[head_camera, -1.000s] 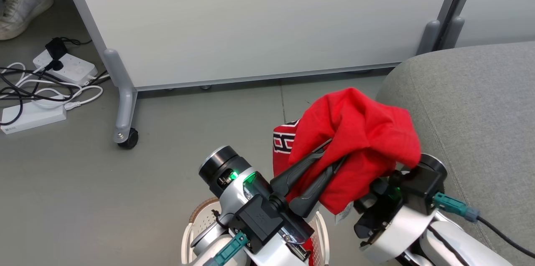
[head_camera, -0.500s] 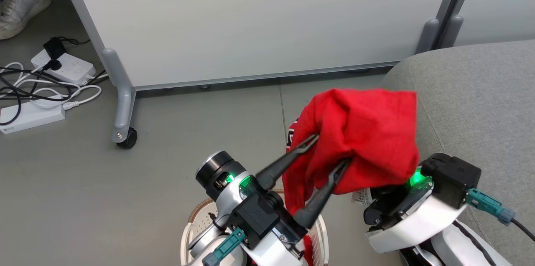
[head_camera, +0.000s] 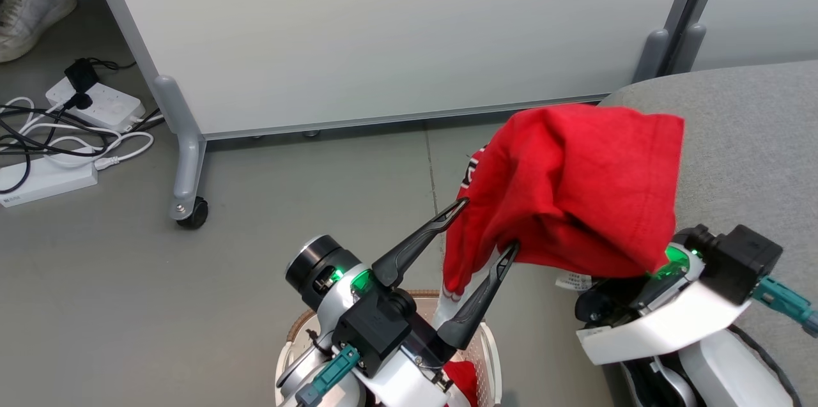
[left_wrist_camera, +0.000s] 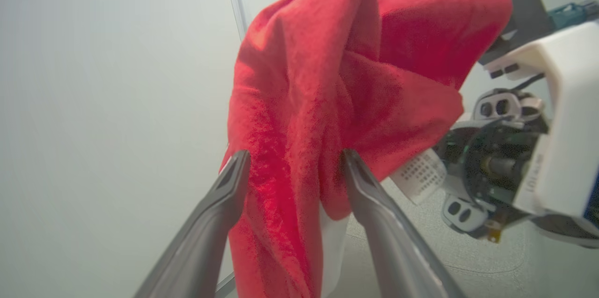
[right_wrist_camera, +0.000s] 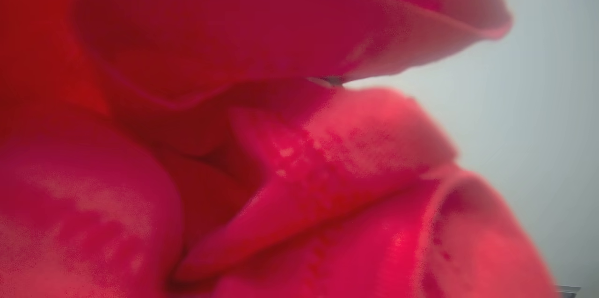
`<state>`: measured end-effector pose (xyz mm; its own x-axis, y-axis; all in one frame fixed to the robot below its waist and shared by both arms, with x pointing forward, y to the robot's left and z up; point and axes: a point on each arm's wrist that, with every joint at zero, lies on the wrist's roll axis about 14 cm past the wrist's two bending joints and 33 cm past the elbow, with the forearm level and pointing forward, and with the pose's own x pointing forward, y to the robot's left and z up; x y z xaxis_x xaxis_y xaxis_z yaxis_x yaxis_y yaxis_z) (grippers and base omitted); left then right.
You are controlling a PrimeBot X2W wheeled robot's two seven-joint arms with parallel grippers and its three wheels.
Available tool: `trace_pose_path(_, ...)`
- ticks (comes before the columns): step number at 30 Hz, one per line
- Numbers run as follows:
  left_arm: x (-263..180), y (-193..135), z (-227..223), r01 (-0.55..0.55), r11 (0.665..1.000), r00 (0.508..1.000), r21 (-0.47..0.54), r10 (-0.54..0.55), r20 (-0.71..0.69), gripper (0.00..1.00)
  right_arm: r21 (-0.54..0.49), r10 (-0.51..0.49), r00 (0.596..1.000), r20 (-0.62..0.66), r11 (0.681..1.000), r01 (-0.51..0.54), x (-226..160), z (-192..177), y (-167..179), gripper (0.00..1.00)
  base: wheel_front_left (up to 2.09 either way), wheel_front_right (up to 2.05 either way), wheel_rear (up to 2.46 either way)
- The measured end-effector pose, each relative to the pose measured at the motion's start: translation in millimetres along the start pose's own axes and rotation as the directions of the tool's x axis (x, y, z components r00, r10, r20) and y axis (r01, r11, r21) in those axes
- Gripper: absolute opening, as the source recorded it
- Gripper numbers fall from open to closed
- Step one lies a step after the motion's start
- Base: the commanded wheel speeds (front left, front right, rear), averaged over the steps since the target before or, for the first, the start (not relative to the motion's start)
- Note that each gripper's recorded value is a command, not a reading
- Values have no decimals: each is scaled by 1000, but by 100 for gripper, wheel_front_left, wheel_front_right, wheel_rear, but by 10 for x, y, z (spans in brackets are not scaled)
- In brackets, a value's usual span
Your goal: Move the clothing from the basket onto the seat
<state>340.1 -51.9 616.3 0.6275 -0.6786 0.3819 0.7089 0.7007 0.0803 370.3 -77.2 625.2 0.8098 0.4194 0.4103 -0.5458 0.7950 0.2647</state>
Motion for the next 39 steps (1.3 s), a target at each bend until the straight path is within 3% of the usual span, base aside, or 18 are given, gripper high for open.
trace_pose_path(9, -99, 47, -111, -29, 1000, 999, -7, 29, -38, 100, -36, -62, 998, 28, 997, 63, -61, 115, -216, 0, 0, 0, 0)
trace_pose_path(26, -505, 232, -534, -125, 992, 976, -31, 118, -185, 100, -106, -243, 970, 10, 964, 243, -431, 63, -664, 0, 0, 0, 0)
trace_pose_path(39, -593, 11, -583, -76, 996, 976, -56, 63, -207, 100, -100, -386, 922, 14, 917, 385, -746, 51, -956, 0, 0, 0, 0)
